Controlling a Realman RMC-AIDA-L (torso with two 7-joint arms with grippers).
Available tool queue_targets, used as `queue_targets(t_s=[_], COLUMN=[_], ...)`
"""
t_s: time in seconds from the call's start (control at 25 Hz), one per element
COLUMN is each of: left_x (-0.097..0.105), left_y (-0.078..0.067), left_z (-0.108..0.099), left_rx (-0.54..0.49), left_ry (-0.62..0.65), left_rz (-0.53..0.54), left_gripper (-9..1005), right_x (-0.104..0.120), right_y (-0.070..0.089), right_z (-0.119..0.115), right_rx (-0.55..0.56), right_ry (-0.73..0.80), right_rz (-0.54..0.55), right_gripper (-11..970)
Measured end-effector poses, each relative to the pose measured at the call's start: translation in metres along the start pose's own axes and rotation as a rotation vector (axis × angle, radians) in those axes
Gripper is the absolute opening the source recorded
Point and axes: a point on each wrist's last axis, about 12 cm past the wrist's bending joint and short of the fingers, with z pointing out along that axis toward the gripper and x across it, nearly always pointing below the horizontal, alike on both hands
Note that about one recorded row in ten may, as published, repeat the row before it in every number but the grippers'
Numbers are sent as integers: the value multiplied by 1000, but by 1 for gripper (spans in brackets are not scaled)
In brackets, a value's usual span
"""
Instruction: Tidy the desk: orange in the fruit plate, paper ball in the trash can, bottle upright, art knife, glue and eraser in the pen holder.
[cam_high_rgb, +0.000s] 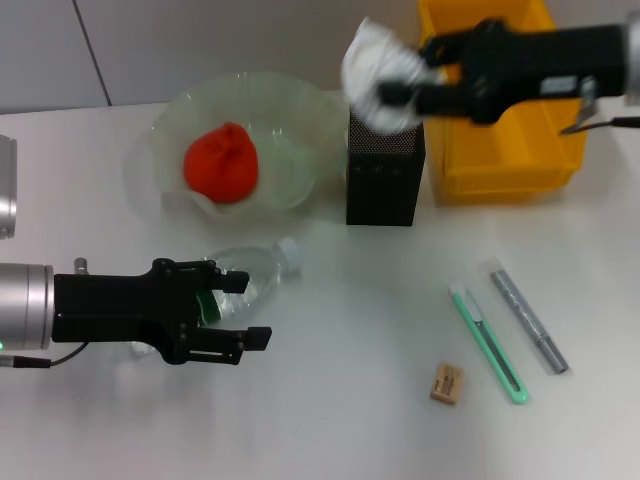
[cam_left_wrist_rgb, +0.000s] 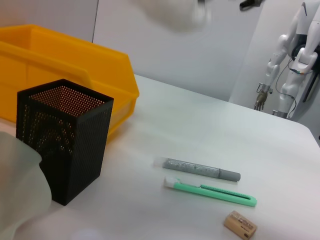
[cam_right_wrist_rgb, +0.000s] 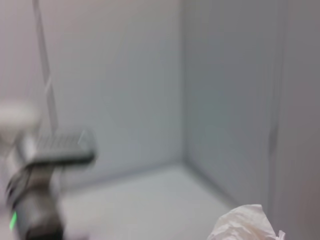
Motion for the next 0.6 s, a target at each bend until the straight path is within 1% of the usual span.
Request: queue_targets(t_s=[0.16,0.24,0.32,0.44,0.6], left_x=[-1,-1,-2,-2,-3], left_y=[0,0,1,1,1], left_z=[0,1,1,1,1], left_rx=[1,1,2,2,3], left_ry=[0,0,0,0,0], left_rz=[2,3,6,6,7], left_gripper=[812,812,812,813,813], right_x=[10,19,28,41,58], right_y=[-10,-16,-21,-29,-41], right_z=[-29,-43,-51,-58,-56], right_rx=[116,212,293,434,563], right_ry=[-164,-233,-264,-270,-217], right_rz=[48,74,87,104,134], right_gripper=[401,400,399,398,396])
